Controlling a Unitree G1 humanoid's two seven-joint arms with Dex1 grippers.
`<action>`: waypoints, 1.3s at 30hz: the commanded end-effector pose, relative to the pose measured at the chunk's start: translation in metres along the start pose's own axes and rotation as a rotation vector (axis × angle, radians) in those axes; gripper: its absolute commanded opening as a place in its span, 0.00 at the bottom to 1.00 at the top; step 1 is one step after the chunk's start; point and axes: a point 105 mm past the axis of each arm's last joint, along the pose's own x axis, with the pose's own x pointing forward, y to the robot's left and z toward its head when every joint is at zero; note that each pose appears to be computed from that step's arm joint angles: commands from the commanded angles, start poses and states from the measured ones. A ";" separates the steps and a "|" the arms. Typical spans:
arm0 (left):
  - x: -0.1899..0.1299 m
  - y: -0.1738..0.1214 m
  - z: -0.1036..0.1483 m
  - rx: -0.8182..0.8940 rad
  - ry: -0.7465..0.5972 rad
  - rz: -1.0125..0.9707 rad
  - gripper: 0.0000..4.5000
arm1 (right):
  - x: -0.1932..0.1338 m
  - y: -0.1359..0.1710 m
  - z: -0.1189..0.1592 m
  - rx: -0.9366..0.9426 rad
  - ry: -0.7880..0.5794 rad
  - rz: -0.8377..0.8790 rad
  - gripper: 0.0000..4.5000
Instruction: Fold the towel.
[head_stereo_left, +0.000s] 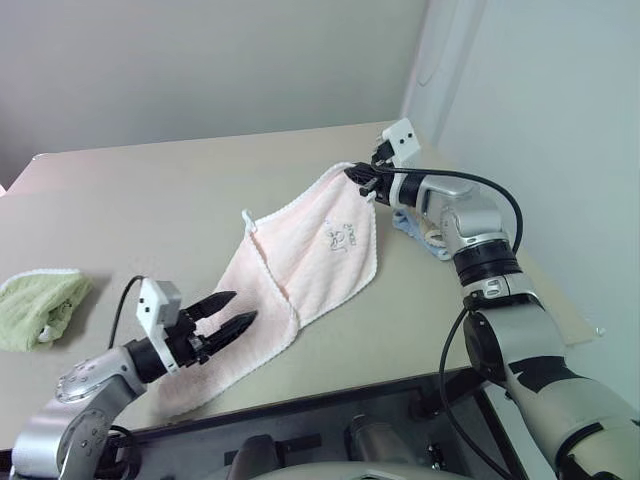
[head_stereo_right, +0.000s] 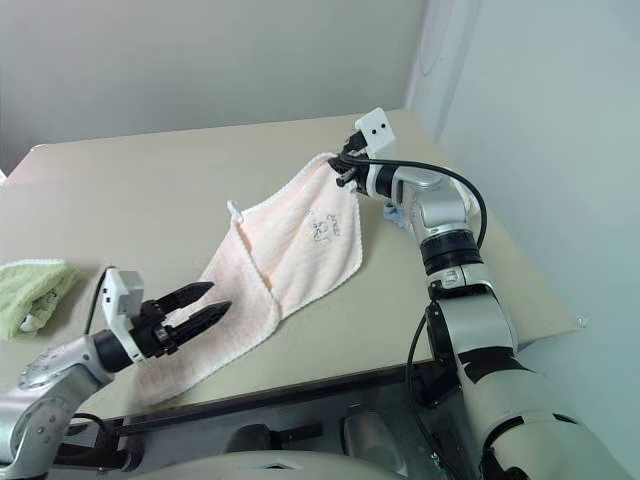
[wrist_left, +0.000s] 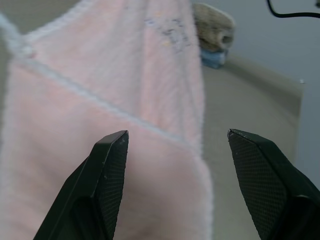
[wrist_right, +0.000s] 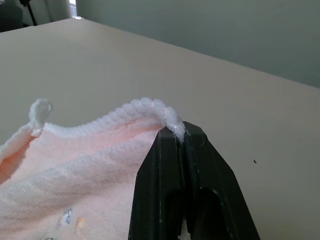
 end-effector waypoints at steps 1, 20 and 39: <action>0.009 -0.013 0.001 0.043 0.053 -0.059 0.75 | 0.002 0.001 0.024 -0.030 -0.067 0.005 0.01; 0.040 -0.013 -0.028 0.110 0.344 -0.025 0.75 | 0.001 -0.001 0.015 -0.008 -0.066 -0.013 0.01; 0.044 -0.005 -0.035 0.078 0.395 -0.006 0.75 | -0.004 -0.006 0.014 -0.002 -0.069 -0.032 0.01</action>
